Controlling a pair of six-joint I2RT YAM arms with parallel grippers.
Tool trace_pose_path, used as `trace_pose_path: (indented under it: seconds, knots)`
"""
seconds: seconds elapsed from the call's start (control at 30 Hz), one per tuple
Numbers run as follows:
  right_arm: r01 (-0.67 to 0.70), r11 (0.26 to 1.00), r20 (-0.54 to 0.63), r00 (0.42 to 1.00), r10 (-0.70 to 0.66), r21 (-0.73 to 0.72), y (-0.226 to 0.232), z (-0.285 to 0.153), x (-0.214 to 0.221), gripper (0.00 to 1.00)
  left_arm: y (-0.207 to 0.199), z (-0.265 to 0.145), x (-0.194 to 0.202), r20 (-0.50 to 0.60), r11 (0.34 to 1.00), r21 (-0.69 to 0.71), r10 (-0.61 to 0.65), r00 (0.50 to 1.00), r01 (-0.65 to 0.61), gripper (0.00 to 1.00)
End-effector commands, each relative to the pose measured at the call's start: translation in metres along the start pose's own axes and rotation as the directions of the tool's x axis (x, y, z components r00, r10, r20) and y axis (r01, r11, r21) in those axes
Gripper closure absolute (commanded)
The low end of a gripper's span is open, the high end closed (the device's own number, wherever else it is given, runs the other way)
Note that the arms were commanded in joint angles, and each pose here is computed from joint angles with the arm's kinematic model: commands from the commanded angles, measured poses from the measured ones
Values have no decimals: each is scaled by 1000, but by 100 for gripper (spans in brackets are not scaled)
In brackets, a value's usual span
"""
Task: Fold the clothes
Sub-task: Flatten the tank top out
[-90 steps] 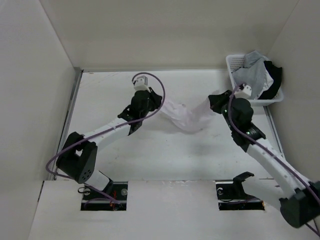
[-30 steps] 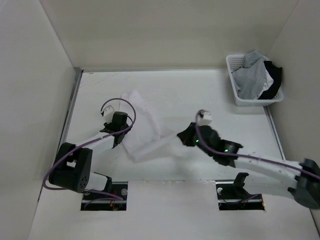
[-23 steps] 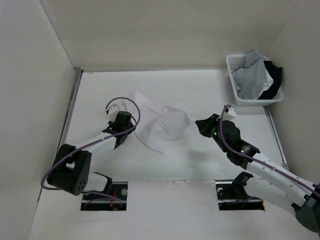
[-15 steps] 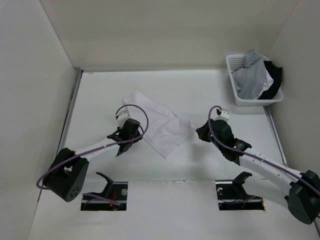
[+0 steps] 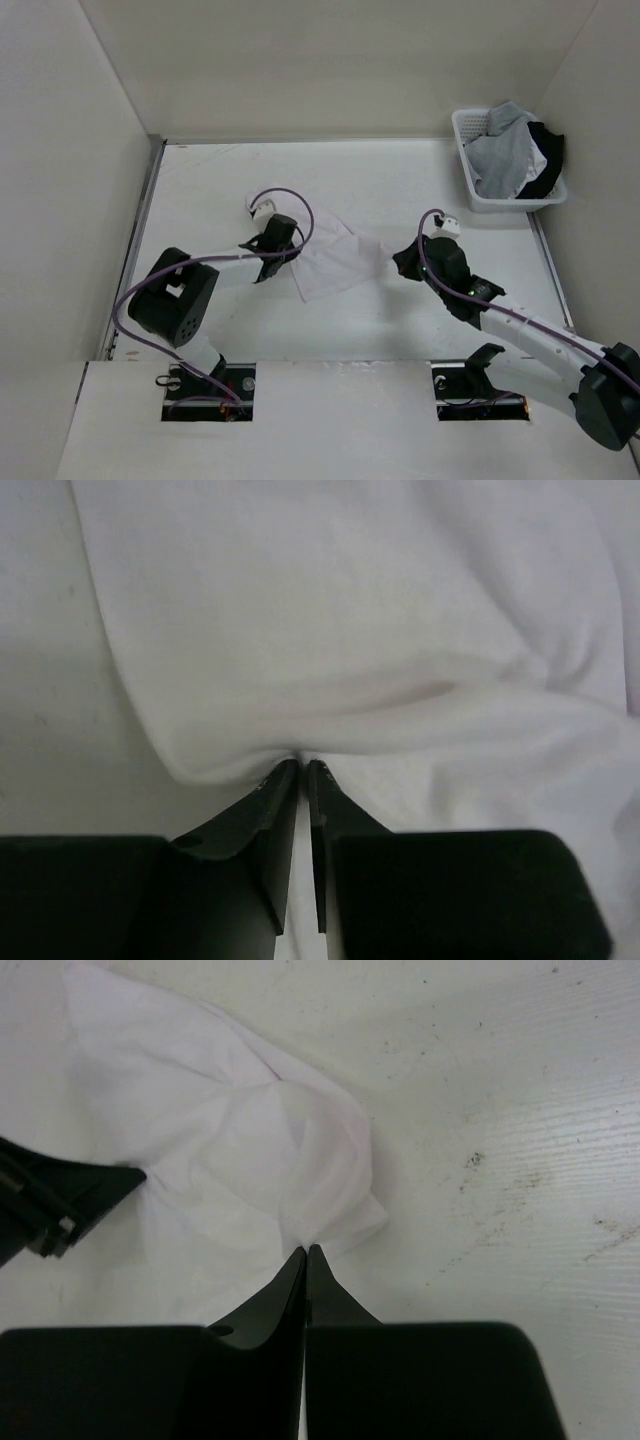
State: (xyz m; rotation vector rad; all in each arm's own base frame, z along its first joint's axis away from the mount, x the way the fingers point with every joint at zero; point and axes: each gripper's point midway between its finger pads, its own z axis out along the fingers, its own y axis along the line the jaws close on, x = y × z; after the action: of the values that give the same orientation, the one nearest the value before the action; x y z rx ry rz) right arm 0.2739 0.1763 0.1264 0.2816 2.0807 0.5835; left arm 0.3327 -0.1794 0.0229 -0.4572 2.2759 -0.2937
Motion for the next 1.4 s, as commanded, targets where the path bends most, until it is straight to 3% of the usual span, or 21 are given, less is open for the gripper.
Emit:
trace_pose_path:
  seconds: [0.0, 0.03, 0.13, 0.2, 0.27, 0.47, 0.57, 0.83, 1.13, 1.37]
  knots:
    - [-32, 997, 39, 999, 35, -71, 22, -9, -15, 99, 3, 24, -47, 52, 998, -28, -58, 997, 60, 91]
    - [-39, 996, 19, 999, 41, -82, 25, -11, -7, 99, -4, 29, -67, 81, 997, -15, -80, 994, 81, 91]
    - [-55, 993, -42, 998, 51, -108, 34, -18, 18, 99, -35, 32, -102, 117, 999, 38, -37, 992, 33, 75]
    - [-70, 991, -69, 996, 63, -116, 37, -21, 29, 99, -36, 27, -102, 118, 1000, 23, 13, 993, -16, 66]
    - [-73, 990, -76, 995, 65, -118, 37, -21, 34, 99, -20, 17, -90, 112, 999, -21, 37, 993, -35, 64]
    - [-41, 992, -81, 996, 31, -123, 35, -15, 38, 99, 68, -33, -27, 78, 993, -114, 23, 997, -14, 69]
    - [-31, 992, -73, 997, 22, -126, 36, -12, 34, 99, 88, -54, 2, 23, 994, -101, -46, 999, 48, 70]
    - [-34, 990, -81, 996, 23, -138, 39, -6, 38, 99, 79, -65, 22, -41, 997, -32, -70, 997, 68, 61]
    - [-35, 992, -97, 995, 22, -125, 34, -3, 45, 99, 63, -55, 28, -68, 996, 41, -75, 995, 78, 59]
    - [-36, 991, -93, 995, 25, -127, 33, -4, 45, 99, 66, -48, 34, -91, 997, 22, -69, 993, 71, 78]
